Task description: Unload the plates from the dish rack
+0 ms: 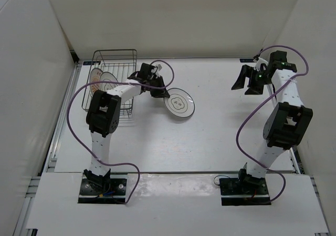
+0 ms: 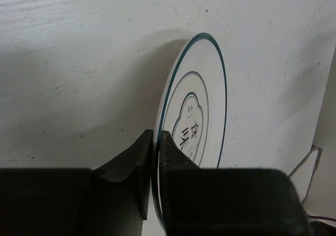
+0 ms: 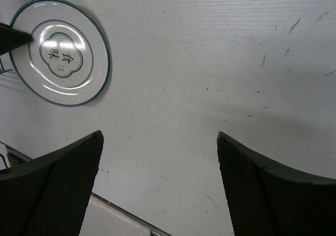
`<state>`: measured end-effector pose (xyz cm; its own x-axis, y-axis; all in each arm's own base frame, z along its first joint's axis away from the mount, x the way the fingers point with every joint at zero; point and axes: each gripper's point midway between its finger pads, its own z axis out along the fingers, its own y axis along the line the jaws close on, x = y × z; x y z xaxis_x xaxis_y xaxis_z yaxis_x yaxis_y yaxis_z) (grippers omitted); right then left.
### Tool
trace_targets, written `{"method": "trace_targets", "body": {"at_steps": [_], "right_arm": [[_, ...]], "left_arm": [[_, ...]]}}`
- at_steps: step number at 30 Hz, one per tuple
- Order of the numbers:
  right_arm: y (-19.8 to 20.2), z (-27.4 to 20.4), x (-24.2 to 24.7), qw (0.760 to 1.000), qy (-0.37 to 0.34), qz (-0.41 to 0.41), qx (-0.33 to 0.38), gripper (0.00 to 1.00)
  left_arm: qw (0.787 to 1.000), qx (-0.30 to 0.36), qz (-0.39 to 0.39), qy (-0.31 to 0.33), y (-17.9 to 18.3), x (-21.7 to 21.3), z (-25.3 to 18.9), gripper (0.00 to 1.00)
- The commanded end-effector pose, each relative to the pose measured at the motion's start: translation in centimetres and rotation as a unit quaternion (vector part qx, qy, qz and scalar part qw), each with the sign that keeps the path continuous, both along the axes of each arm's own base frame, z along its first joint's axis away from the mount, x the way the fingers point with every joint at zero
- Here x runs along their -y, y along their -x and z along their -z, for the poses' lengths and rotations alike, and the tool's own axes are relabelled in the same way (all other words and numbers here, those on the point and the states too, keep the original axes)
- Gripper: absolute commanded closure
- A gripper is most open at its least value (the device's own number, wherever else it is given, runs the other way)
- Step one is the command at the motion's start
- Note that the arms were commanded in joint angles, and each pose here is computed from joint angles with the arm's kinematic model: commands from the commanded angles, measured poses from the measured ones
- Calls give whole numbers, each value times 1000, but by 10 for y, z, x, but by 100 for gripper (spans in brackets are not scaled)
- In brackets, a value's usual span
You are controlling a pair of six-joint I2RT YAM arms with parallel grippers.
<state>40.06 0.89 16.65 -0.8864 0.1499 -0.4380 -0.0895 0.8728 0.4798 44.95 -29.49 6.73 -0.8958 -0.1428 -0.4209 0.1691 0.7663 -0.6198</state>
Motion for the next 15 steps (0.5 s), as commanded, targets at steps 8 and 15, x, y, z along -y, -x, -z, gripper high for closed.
{"method": "trace_targets", "body": {"at_steps": [8, 15], "right_arm": [[-4, -12, 3, 1000, -18, 9, 23, 10], [-4, -9, 2, 1000, -23, 12, 14, 10]], "left_arm": [[995, -10, 1, -102, 8, -33, 9, 68], [992, -35, 13, -119, 16, -37, 16, 60]]}}
